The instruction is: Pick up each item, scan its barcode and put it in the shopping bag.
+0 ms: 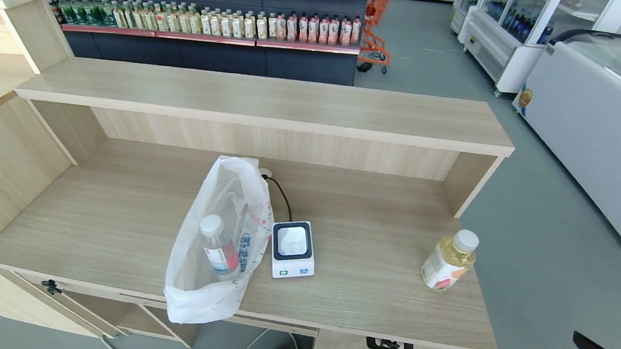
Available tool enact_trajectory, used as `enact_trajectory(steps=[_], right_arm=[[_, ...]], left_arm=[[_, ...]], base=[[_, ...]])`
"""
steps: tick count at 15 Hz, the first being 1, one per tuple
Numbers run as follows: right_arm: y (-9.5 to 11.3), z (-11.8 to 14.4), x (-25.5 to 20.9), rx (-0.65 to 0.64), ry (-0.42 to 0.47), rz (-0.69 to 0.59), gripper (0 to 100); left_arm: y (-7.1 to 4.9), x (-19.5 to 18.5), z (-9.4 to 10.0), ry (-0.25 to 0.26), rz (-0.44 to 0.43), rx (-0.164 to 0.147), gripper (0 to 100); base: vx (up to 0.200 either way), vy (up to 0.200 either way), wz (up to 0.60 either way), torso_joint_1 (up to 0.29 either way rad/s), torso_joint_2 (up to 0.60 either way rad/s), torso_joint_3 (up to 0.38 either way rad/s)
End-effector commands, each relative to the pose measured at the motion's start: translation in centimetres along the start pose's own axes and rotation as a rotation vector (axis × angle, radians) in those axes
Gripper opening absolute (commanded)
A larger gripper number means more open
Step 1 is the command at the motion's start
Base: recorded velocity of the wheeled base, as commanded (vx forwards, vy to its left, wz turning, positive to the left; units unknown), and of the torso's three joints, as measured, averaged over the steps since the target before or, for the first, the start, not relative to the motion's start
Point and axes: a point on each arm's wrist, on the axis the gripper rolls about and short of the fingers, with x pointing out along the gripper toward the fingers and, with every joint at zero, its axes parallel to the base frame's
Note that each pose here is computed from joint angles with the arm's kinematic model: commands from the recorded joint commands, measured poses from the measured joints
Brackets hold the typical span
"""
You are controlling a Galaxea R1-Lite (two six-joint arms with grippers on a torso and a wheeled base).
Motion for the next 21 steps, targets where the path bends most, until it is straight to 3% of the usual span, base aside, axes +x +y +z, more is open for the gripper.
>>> enact_trajectory(steps=[1, 9, 21], right_arm=[[0.0, -0.5, 0.3, 0.004, 0.044, 0.001, 100], [-0.3, -1.4, 3.4, 0.006, 0.211, -0.019, 100], [-0.3, -3.1, 11.0, -0.01, 0.092, -0.005, 100]], left_arm=[[0.0, 0.0, 0.0, 0.001, 0.0, 0.0, 0], [0.0, 0.0, 0.0, -0.001, 0.0, -0.001, 0], [0.0, 0.0, 0.0, 0.001, 0.0, 0.0, 0]], base=[[0.0, 0.0, 0.0, 0.0, 0.0, 0.0], [0.0, 0.0, 0.0, 0.0, 0.0, 0.0], [0.0, 0.0, 0.0, 0.0, 0.0, 0.0]])
